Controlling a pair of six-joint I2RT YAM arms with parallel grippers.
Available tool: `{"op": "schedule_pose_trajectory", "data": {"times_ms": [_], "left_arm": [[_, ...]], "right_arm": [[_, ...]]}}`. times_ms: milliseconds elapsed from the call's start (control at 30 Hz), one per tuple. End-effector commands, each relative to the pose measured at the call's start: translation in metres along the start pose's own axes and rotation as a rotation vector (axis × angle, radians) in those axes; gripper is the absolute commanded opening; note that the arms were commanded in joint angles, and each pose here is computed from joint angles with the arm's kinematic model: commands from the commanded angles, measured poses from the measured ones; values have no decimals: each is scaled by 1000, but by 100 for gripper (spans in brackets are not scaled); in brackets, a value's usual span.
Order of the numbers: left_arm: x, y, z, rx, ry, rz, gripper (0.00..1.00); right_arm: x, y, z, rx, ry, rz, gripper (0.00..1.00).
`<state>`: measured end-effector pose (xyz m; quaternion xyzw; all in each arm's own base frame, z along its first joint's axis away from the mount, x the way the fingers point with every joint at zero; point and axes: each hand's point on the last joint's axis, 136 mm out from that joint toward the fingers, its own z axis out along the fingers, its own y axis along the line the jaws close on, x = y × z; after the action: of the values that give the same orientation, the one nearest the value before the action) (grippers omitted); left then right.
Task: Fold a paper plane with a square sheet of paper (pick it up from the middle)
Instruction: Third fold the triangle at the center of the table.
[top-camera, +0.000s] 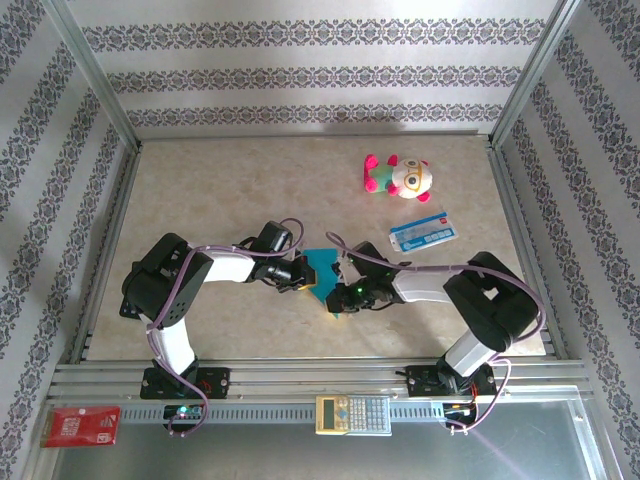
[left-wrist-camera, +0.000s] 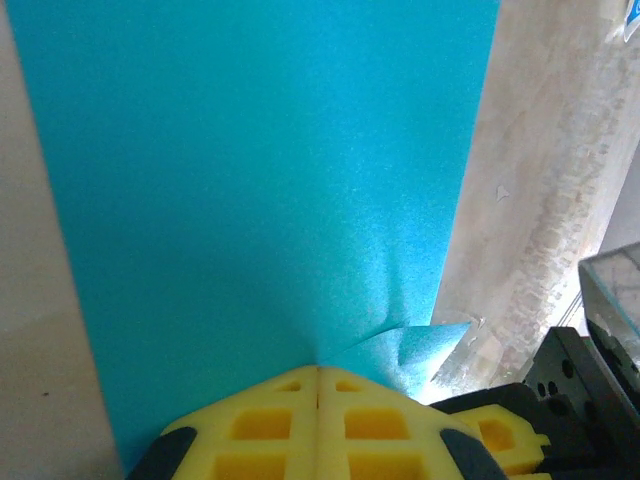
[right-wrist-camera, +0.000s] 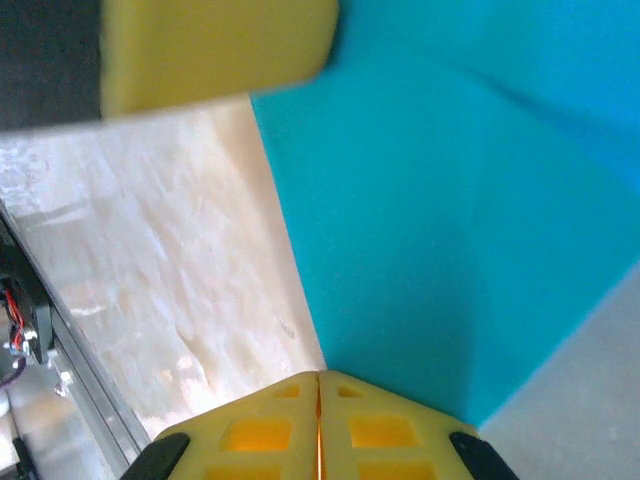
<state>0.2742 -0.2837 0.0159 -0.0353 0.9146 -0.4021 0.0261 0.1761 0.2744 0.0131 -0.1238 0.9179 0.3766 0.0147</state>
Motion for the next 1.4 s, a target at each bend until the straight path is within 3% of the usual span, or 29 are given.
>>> {"op": "schedule_pose_trajectory", "data": {"times_ms": [0,167,300,400,500,667,800,1367], "left_arm": [[16,70,4,-241,24,-92,0],[13,64,3,-227,23,-90,0],[3,21,-2,-98,-6,-59,1],[-11,-26,-20,26,-59,-17,14],[-23,-44,-47,60,-142,-3,23],[-26,-9,-75,-30,-191,-81,28],[-22,-4,-74,-1,-140,-89,27],[-10,6,-37,-13,-8,-95,28]], "right_arm": [[60,-28,-1,96,152,124,8],[76,-33,-14,118,130,145,7],[32,-2,-36,25,-22,115,9],[-5,29,-49,23,-156,27,14],[-24,40,-45,95,-219,-32,19],[-54,36,-30,283,-290,-71,27],[-61,28,-24,374,-289,-95,30],[-46,-21,-11,357,-208,17,15]]}}
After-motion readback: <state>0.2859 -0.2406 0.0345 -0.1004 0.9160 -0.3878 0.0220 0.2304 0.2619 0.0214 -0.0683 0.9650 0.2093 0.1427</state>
